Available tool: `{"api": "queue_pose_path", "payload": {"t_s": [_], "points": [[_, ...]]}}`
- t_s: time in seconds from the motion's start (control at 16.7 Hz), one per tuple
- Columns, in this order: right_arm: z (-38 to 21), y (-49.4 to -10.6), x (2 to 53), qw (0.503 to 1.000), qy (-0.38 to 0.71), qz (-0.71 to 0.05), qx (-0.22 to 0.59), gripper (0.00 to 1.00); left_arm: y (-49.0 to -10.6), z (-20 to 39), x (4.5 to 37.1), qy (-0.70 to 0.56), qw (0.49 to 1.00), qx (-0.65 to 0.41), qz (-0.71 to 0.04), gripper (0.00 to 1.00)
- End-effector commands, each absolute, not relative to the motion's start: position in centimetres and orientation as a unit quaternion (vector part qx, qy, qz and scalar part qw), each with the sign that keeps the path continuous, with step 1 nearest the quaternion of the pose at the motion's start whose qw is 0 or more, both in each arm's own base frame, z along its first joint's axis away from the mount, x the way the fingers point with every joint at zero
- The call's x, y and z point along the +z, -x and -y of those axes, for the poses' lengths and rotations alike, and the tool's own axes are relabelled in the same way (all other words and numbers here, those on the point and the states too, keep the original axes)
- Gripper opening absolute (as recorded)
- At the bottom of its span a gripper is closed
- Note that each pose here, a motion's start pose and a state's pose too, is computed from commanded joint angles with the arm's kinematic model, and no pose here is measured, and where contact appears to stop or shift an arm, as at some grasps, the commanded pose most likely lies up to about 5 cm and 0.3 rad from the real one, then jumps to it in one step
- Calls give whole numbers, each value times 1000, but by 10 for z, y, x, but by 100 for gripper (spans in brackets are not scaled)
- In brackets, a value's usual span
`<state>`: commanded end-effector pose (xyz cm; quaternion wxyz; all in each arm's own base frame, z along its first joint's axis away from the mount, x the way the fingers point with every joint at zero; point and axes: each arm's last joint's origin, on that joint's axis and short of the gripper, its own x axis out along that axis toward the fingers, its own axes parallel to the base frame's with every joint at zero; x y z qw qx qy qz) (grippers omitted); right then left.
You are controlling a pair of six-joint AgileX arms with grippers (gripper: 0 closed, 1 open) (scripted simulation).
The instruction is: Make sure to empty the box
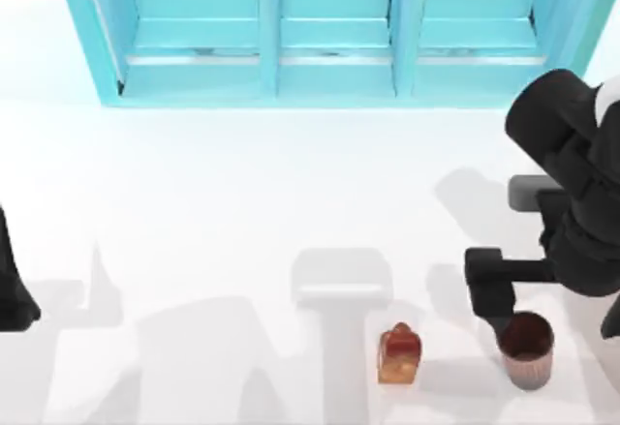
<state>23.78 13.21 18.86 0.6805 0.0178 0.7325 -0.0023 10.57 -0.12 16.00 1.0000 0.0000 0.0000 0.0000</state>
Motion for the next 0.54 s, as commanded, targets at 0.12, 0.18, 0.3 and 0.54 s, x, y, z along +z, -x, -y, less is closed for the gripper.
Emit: {"api": "queue_pose_path", "payload": {"t_s": [0.12, 0.18, 0.3, 0.54], "points": [[-132, -241, 218, 686, -22, -727, 5, 100, -106, 1, 160, 0, 1000, 0, 0, 100], [-132, -241, 228, 686, -20, -728, 3, 100, -106, 1, 160, 0, 1000, 0, 0, 100], [-130, -237, 244, 687, -6, -726, -7, 100, -106, 1, 160, 0, 1000, 0, 0, 100], [-125, -223, 256, 693, 18, -720, -25, 100, -106, 1, 160, 0, 1000, 0, 0, 100]]}}
